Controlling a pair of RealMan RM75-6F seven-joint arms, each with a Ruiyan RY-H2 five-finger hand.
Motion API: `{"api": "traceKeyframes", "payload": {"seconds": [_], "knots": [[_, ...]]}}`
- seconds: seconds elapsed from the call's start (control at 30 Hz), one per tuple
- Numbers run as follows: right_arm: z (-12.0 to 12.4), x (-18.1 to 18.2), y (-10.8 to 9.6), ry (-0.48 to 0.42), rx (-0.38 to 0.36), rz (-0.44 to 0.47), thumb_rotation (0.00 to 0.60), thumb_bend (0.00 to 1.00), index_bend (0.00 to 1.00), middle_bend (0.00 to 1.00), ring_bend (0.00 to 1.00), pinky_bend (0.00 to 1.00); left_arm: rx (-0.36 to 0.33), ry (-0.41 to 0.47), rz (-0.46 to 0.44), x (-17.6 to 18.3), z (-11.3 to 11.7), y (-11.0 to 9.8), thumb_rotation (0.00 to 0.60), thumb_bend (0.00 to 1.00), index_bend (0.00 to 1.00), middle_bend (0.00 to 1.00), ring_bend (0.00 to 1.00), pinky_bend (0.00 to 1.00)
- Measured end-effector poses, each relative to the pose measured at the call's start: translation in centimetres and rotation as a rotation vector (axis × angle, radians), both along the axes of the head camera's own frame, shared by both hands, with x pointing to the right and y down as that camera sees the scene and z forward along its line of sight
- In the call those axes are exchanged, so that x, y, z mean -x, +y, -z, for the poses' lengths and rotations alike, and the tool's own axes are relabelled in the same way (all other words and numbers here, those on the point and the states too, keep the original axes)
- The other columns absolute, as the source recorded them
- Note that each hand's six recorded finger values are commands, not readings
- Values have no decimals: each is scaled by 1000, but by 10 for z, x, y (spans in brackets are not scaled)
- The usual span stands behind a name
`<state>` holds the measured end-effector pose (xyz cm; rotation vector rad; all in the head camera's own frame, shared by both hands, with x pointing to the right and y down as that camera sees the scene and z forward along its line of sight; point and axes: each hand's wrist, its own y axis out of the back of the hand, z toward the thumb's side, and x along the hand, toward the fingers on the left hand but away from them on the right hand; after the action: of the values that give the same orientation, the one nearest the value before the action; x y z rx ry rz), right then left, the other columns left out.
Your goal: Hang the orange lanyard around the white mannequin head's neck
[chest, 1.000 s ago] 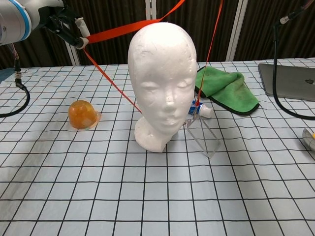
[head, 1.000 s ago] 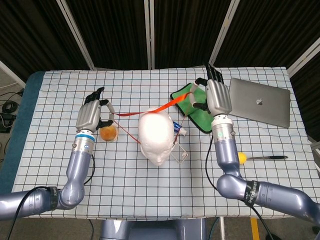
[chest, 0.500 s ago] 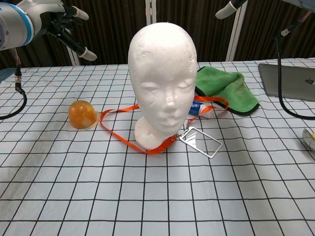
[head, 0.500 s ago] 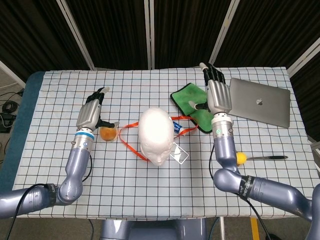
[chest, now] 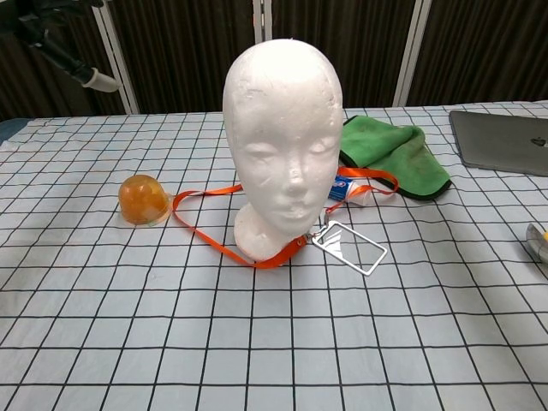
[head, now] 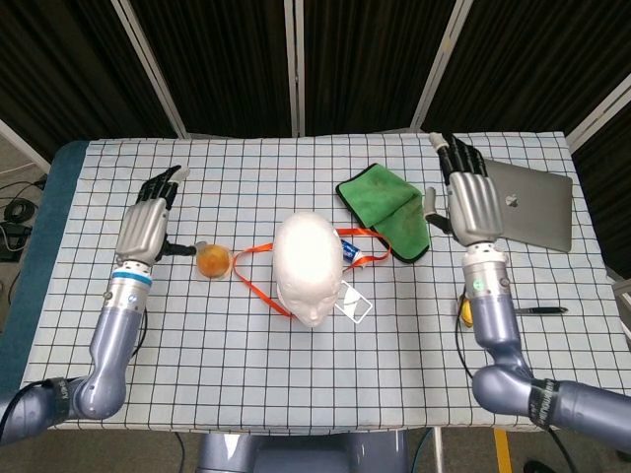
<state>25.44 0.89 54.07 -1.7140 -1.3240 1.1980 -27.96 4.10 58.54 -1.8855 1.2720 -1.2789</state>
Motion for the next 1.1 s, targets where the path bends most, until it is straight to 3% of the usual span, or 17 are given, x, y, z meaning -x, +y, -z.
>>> {"api": "traceKeyframes", "payload": {"seconds": [0.13, 0.2, 0.5, 0.67, 0.9, 1.1], "knots": [[3, -31, 27, 33, 28, 31, 600, 967, 87, 0, 0, 0, -23, -73, -47, 29, 8, 24, 600, 0, 0, 0, 0, 0], [1, -46, 45, 47, 53, 43, 600, 999, 87, 0, 0, 0, -26, -111, -65, 43, 12, 39, 600, 0, 0, 0, 0, 0], [-16, -92, 125, 113, 168, 138, 600, 1000, 87, 0, 0, 0, -27, -230, -79, 92, 33, 108, 600, 0, 0, 0, 0, 0], [-37, -110, 159, 170, 251, 232, 600, 1000, 98, 20, 0, 0, -13, -253, -73, 101, 43, 131, 600, 0, 0, 0, 0, 0], [-73, -91, 193, 162, 370, 398, 600, 1000, 100, 39, 0, 17, 25, -263, -61, 105, 45, 144, 600, 0, 0, 0, 0, 0], [-98, -54, 200, 103, 406, 499, 600, 1000, 104, 65, 12, 140, 32, -256, -67, 104, 41, 147, 600, 0, 0, 0, 0, 0]]}}
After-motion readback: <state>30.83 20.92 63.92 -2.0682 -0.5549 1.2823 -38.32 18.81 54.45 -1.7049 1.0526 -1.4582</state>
